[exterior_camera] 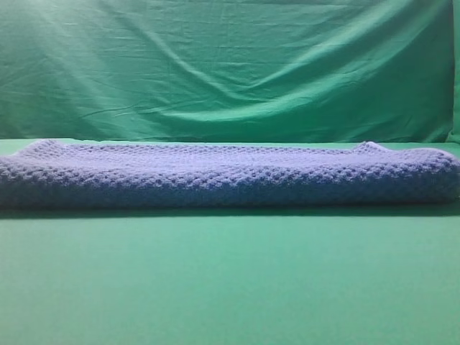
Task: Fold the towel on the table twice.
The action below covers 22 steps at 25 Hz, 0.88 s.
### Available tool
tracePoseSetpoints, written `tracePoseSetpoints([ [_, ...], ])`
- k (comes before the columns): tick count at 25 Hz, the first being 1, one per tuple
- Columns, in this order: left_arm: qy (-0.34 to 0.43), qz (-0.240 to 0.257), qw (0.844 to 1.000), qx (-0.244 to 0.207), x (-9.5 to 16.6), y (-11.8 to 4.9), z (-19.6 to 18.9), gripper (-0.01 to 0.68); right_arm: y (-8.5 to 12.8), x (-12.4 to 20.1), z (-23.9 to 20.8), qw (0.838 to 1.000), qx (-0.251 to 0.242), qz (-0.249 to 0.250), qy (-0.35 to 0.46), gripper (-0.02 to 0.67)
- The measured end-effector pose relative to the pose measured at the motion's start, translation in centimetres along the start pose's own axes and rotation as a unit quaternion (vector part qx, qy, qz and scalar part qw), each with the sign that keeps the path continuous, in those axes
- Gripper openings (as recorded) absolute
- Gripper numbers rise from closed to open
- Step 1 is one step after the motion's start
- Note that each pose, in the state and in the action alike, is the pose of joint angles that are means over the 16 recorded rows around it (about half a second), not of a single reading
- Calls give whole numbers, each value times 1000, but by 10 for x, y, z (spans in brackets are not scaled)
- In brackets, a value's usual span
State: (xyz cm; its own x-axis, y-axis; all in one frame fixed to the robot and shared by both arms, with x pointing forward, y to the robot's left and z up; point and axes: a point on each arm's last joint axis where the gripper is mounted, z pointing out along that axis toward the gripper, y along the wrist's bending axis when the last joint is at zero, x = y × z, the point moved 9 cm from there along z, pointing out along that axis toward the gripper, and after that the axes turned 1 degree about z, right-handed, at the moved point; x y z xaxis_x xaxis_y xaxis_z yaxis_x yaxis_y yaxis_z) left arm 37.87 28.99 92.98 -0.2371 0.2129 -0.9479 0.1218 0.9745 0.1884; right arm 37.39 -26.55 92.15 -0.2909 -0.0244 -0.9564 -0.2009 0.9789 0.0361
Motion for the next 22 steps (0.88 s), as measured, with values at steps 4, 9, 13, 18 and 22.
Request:
tracePoseSetpoints([
  [4, 0, 0, 1000, -1, 0, 0, 0, 0, 0, 0, 0, 1000, 1, 0, 0, 0],
  [9, 0, -1, 1000, -1, 0, 0, 0, 0, 0, 0, 0, 1000, 1, 0, 1, 0],
  [13, 0, -1, 1000, -1, 0, 0, 0, 0, 0, 0, 0, 1000, 1, 0, 1, 0],
  [18, 0, -1, 1000, -1, 0, 0, 0, 0, 0, 0, 0, 1000, 1, 0, 1, 0],
  [22, 0, -1, 1000, -1, 0, 0, 0, 0, 0, 0, 0, 1000, 1, 0, 1, 0],
])
